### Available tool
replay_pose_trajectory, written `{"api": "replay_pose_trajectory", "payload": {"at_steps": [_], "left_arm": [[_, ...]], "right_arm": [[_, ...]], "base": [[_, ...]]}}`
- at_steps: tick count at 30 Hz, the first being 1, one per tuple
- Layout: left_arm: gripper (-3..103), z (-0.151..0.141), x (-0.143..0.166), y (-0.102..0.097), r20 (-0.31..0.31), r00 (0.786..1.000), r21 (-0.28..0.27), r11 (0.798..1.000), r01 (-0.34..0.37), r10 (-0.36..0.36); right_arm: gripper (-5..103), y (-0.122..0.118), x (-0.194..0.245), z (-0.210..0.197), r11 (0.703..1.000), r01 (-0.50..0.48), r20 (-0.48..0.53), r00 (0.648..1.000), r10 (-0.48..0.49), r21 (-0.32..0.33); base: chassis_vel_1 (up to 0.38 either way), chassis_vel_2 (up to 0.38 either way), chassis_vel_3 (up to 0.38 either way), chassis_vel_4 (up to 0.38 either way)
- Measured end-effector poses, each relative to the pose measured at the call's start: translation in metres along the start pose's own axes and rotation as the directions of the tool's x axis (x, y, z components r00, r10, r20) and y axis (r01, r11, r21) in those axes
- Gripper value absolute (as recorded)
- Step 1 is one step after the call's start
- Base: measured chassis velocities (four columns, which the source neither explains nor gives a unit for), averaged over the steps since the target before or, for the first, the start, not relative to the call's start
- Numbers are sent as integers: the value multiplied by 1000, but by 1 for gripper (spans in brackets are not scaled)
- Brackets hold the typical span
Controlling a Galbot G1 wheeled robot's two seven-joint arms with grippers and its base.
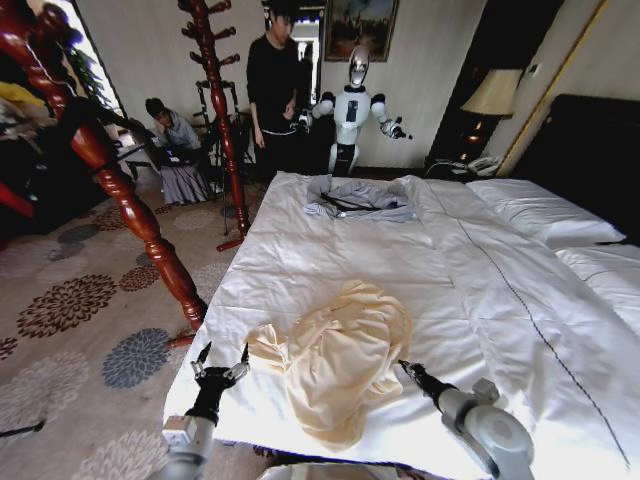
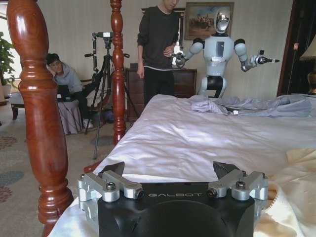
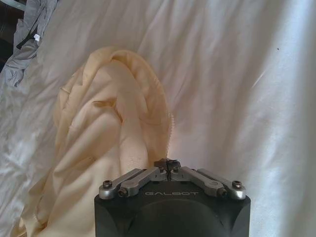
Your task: Pick up the clothes from the bed and hang them on the clothes hanger.
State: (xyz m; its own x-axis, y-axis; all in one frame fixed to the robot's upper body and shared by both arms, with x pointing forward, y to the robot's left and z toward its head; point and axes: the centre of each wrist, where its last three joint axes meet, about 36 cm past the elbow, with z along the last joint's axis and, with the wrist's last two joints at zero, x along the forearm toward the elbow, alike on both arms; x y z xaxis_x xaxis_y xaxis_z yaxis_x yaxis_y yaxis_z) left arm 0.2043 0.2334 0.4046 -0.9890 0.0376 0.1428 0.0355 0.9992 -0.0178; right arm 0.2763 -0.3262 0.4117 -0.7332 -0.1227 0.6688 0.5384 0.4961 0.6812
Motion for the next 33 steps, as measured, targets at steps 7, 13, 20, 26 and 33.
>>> {"api": "replay_pose_trajectory", "payload": {"at_steps": [7, 13, 20, 26, 33], "left_arm": [[100, 2, -3, 1, 8, 1000, -1, 1000, 23, -22], [100, 1, -7, 2, 9, 1000, 3, 1000, 21, -21], [100, 0, -12, 3, -6, 1000, -4, 1000, -11, 10], [100, -8, -26, 3, -49, 997, 23, 998, -51, 52], [100, -28, -58, 3, -125, 983, 125, 985, -121, 136]], "right_arm": [[0, 10, 10, -3, 999, 32, 18, 999, -32, 7], [0, 18, 26, -8, 996, 33, 78, 996, -40, 85], [0, 15, 40, -14, 983, -14, 150, 989, -13, 182], [0, 13, 56, -15, 960, -77, 212, 977, 19, 270], [0, 16, 63, -13, 936, -111, 252, 967, 25, 333]], "base": [[0, 0, 0, 0], [0, 0, 0, 0], [0, 0, 0, 0], [0, 0, 0, 0], [0, 0, 0, 0]]}}
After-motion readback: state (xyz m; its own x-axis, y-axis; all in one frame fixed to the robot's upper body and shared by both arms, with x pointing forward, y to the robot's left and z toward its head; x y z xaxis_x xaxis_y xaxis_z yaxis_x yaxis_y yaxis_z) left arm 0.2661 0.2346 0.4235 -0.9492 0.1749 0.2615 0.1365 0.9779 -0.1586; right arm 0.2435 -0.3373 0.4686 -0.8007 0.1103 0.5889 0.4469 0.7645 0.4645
